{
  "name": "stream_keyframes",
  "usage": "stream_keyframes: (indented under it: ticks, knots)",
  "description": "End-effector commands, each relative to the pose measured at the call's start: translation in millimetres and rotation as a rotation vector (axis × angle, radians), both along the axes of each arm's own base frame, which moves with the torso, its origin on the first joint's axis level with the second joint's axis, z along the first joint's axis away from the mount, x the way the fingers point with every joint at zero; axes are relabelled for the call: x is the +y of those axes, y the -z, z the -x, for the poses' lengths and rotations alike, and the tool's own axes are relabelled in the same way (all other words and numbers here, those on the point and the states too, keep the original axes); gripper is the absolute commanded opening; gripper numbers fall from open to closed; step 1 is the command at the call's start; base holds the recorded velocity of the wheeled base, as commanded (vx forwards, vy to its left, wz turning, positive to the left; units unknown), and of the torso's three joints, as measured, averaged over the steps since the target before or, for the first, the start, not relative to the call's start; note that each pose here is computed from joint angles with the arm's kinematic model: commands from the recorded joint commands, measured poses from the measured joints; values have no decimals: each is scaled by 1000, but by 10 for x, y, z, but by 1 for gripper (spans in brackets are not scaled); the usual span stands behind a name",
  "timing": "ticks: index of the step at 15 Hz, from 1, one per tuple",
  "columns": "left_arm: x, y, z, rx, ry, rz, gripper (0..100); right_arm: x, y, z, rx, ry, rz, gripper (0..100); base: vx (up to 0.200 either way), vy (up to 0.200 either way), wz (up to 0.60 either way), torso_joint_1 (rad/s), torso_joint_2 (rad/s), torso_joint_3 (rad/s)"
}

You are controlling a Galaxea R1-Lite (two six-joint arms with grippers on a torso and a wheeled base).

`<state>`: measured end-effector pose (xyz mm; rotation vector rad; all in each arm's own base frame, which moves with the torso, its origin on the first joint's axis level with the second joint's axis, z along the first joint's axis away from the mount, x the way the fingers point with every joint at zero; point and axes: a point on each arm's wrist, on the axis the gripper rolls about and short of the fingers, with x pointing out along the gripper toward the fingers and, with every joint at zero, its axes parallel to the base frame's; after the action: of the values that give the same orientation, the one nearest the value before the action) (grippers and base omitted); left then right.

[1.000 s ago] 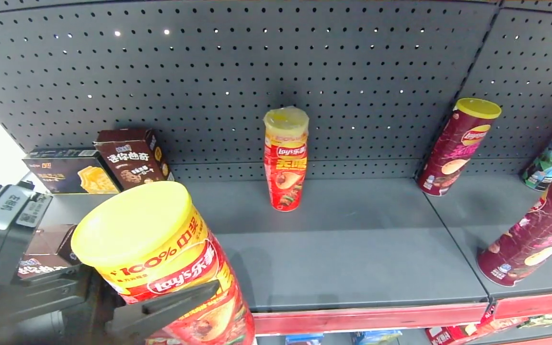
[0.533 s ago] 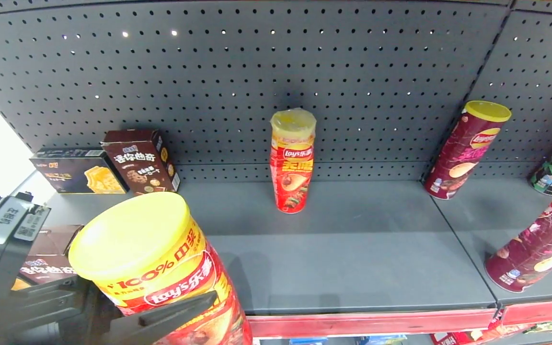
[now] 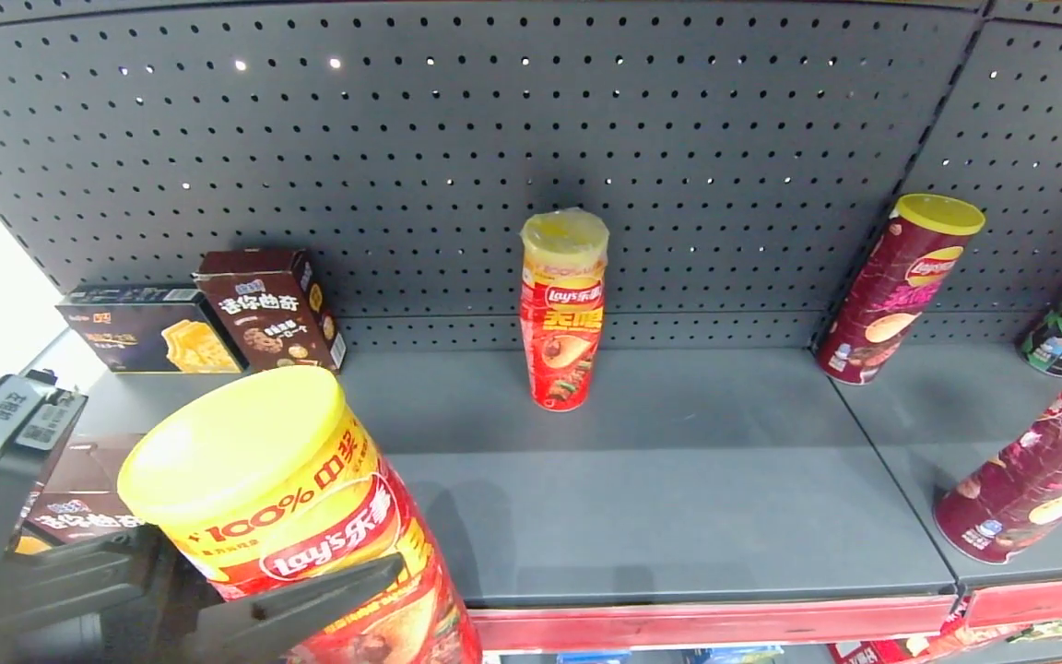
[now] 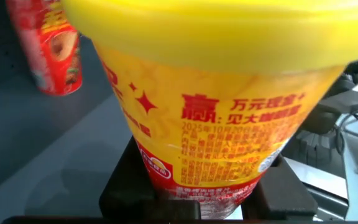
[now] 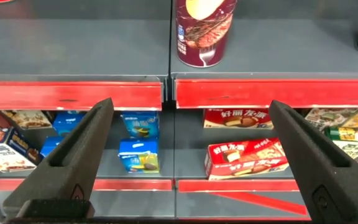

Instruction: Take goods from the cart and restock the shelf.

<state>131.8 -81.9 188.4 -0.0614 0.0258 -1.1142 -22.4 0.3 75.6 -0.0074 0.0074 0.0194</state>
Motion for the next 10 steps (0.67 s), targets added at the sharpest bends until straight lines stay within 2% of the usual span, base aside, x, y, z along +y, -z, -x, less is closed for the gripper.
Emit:
stream_keyframes:
  ticks: [1,2,3,4,5,7,9,10]
  knots:
    - [50,19,-9,9,-31,3,0,1,-4,-7,10,-19,23,100,0,0,0,0,0,0]
    - [49,15,-11,8,-31,4,0,3,-8,-4,1,-22,23,100,0,0,0,0,0,0]
    - [42,-2,-26,3,-31,6,0,5,-223,46,-64,-43,2,100,0,0,0,0,0,0]
    - [37,0,-31,6,-28,4,0,0,-709,20,-71,-85,-95,100,0,0,0,0,0,0]
    - [36,11,-26,8,-27,2,0,2,-959,-79,-41,-122,-132,100,0,0,0,0,0,0]
    - [48,16,-18,8,-33,2,0,7,-1098,-113,-45,-260,-26,100,0,0,0,0,0,0]
    - [56,34,-8,16,-36,0,0,32,-1219,-232,-11,-350,0,100,0,0,0,0,0,0]
    - [56,37,-7,16,-36,0,0,65,-1290,-311,11,-441,18,100,0,0,0,0,0,0]
